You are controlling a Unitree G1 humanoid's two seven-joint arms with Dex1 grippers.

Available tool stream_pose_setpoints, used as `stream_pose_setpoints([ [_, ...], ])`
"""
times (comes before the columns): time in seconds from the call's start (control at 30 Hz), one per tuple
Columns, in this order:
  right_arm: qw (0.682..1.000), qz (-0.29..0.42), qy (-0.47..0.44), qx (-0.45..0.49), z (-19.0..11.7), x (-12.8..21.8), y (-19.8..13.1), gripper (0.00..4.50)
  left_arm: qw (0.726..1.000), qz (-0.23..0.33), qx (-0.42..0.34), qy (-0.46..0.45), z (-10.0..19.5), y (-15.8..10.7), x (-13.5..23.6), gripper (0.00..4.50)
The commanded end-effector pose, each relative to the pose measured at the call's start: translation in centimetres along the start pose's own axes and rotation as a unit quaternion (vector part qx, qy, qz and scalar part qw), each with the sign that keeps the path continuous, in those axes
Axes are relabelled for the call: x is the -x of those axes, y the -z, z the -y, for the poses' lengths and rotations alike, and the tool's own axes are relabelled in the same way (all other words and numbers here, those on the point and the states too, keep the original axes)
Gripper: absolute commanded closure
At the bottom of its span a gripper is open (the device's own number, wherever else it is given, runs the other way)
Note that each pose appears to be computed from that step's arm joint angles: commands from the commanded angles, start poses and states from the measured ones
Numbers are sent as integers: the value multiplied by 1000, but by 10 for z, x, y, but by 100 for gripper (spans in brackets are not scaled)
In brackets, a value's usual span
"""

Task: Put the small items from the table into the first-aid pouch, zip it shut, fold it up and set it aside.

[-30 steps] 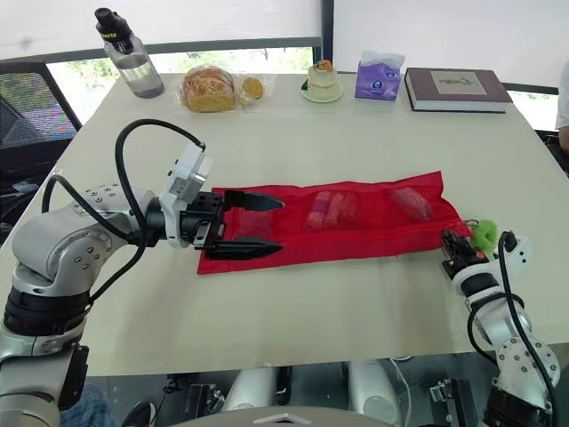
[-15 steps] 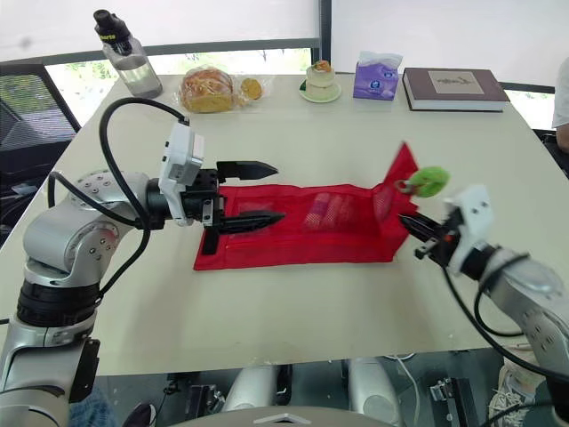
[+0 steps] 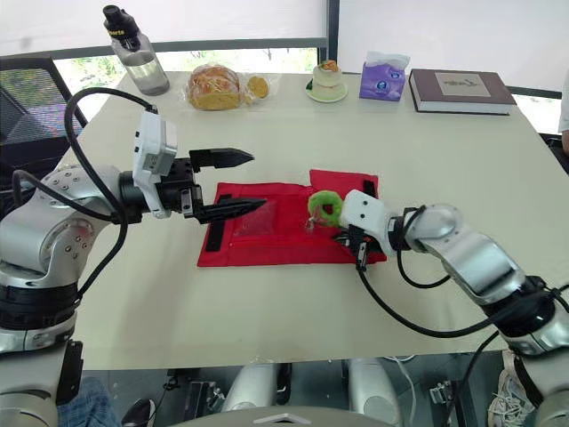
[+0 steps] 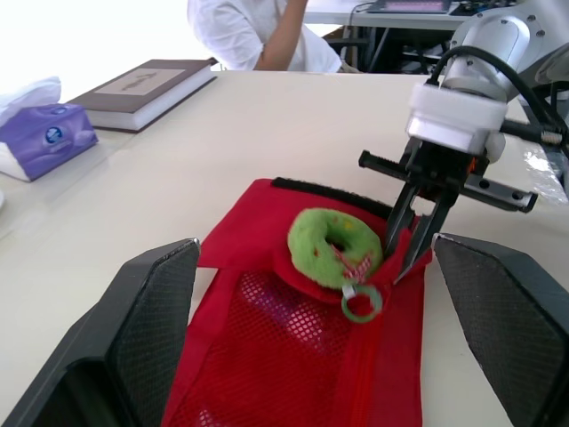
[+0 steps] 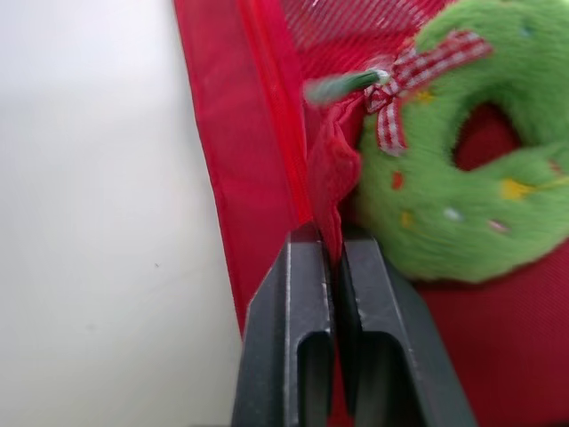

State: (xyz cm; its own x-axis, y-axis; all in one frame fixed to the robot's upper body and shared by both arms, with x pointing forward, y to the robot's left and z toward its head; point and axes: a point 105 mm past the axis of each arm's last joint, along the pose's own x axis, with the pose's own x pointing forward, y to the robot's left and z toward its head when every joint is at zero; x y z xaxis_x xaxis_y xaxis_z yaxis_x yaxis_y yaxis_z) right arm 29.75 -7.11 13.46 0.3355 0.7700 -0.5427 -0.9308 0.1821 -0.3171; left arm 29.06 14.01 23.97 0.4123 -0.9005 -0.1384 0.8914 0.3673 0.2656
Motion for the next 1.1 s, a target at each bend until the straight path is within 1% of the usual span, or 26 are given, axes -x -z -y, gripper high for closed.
stream_pose_setpoints([
  [0.03,1000,11,4,16,2,3,-7,271,999,16,-20,-33,-5,-10,8,0],
  [0.07,1000,20,3,7,0,5,-9,221,999,19,-12,-44,-7,-8,11,0],
  [0.1,1000,26,2,0,-1,6,-10,185,998,21,-6,-51,-8,-7,12,0],
  [0.13,999,37,5,-6,-3,9,-12,129,998,19,1,-62,-9,-3,15,0],
  [0.17,999,47,8,-12,-5,12,-14,99,997,16,8,-71,-10,2,17,0],
  [0.2,998,53,6,-16,-8,16,-15,45,997,16,19,-79,-11,6,20,0],
  [0.23,998,59,2,-20,-13,22,-15,37,995,14,34,-92,-12,12,23,0],
  [0.27,997,67,-6,-25,-18,29,-15,16,993,6,49,-104,-13,21,27,0],
  [0.37,995,89,-15,-35,-29,48,-16,16,983,-29,103,-152,-17,49,39,0],
  [0.43,994,107,-6,-35,-29,59,-17,16,972,-37,137,-189,-20,63,43,0],
  [0.63,978,201,41,-26,-15,89,-32,16,932,-66,238,-264,-22,105,59,0],
  [0.73,971,230,61,-24,-6,98,-40,16,914,-95,275,-281,-17,126,69,0],
  [0.83,969,237,67,-25,-2,102,-44,16,903,-105,303,-287,-13,136,74,0],
  [0.93,967,245,61,-26,-2,100,-52,16,884,-108,352,-288,-7,148,76,0],
  [1.07,965,256,45,-24,-5,97,-64,16,850,-74,439,-282,-5,152,71,0],
  [1.1,965,258,41,-24,-6,96,-66,16,846,-64,454,-273,-4,150,67,0],
])
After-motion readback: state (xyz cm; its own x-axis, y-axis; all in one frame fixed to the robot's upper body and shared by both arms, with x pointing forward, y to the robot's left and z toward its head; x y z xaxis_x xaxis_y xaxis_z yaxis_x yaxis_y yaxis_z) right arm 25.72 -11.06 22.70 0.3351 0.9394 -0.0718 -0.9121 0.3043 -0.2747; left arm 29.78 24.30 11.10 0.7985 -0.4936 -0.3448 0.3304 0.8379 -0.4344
